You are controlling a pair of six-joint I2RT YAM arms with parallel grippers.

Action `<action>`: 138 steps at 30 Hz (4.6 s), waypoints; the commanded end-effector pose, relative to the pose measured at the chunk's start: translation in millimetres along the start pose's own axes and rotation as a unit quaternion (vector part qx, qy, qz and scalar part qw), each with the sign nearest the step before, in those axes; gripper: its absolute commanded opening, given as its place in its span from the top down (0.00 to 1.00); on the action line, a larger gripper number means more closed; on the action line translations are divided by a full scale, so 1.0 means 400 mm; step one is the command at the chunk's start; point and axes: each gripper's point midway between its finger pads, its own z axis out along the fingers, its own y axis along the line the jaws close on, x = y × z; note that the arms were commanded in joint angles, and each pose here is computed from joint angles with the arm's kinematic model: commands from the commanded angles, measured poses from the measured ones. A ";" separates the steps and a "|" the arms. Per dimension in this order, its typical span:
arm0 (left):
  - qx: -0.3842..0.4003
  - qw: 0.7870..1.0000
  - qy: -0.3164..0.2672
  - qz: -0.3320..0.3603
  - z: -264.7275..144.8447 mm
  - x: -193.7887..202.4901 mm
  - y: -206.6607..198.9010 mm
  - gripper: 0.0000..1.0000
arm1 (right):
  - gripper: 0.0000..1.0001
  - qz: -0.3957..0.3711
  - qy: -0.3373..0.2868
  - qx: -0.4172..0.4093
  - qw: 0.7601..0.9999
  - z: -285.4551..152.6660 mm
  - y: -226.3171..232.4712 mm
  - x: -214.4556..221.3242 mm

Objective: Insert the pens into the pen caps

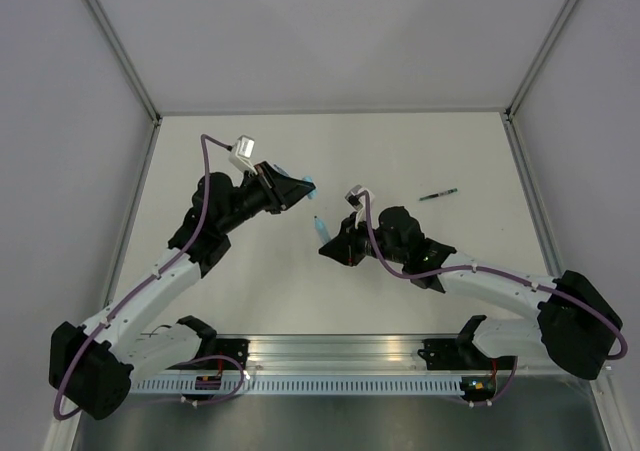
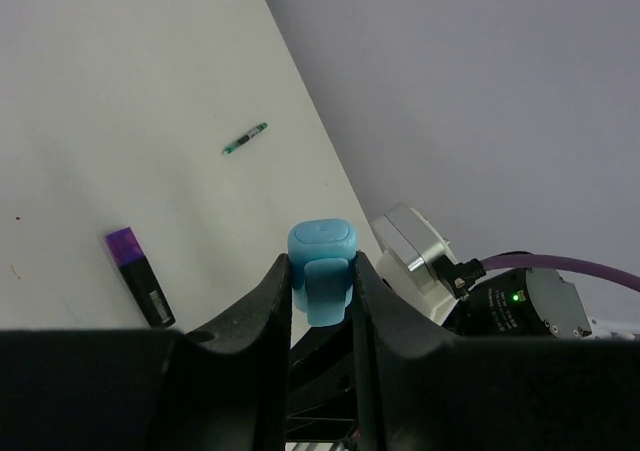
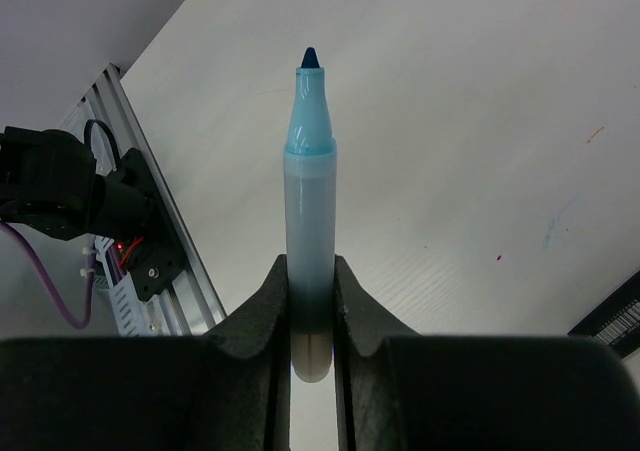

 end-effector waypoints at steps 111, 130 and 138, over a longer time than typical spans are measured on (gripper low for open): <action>0.289 0.943 0.125 0.110 -0.144 0.230 -0.215 0.98 | 1.00 -0.073 -0.176 -0.135 0.972 -0.161 0.189 -0.190; 0.326 0.923 0.190 0.075 -0.158 0.325 -0.169 0.98 | 1.00 -0.067 -0.261 -0.097 0.958 -0.186 0.210 -0.482; 0.309 0.928 0.195 0.077 -0.147 0.333 -0.150 0.98 | 1.00 -0.073 -0.278 -0.091 0.953 -0.223 0.198 -0.525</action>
